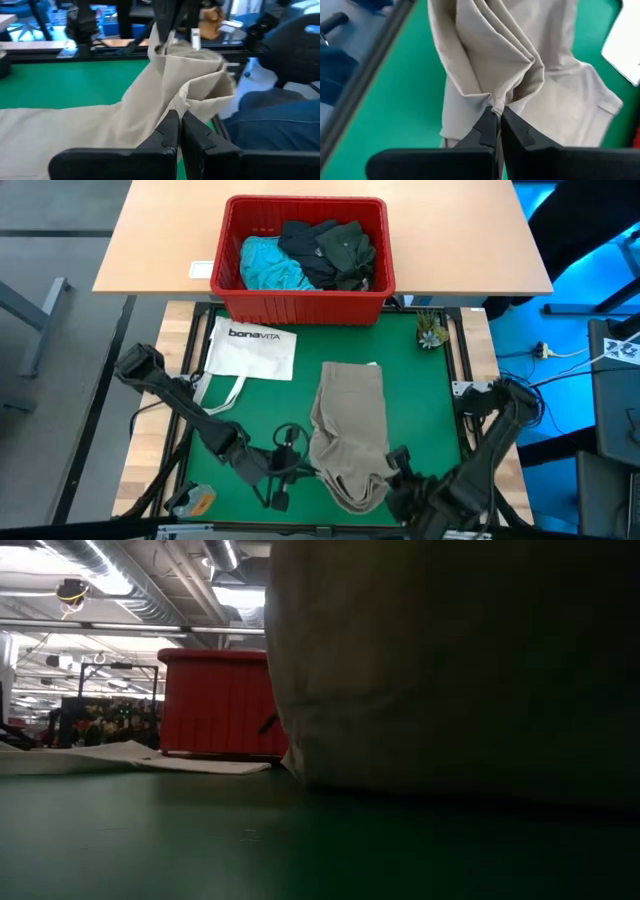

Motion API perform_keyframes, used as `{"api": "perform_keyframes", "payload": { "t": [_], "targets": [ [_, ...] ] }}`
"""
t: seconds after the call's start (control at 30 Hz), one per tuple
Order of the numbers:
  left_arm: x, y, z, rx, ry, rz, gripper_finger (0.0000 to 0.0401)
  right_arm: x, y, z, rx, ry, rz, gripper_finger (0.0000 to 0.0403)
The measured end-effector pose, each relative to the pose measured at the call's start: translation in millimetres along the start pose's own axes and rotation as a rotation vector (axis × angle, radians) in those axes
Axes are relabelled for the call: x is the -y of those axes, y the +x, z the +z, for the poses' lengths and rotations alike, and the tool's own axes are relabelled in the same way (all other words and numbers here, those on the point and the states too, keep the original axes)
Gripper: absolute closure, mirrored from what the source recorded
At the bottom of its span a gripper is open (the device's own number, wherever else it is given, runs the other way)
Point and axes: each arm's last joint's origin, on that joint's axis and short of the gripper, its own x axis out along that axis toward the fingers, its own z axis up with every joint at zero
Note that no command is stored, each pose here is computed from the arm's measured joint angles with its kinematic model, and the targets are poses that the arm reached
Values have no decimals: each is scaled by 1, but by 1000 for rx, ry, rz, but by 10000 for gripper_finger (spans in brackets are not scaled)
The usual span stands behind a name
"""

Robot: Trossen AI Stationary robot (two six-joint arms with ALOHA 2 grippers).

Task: Fold Laundry from Bin
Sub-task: Fold the light brown shorts

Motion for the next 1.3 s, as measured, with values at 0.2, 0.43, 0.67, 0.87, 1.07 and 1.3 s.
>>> {"api": "perform_keyframes", "payload": {
  "t": [0.2,0.43,0.67,0.87,1.07,1.3],
  "targets": [
    [-23,10,2,-26,-18,75,401,37,-21,-29,53,63,-41,398],
    [-63,24,6,-39,-42,225,401,82,1,-81,79,180,-68,396],
    [-118,36,10,-70,-64,375,401,138,19,-135,151,317,-122,394],
    [-168,39,6,-144,-96,508,401,181,36,-170,163,425,-211,394],
    [-205,38,1,-209,-134,556,401,214,66,-193,180,486,-171,394],
    [-231,47,-20,-323,-143,629,400,233,101,-227,61,540,-211,393]
  ]
}}
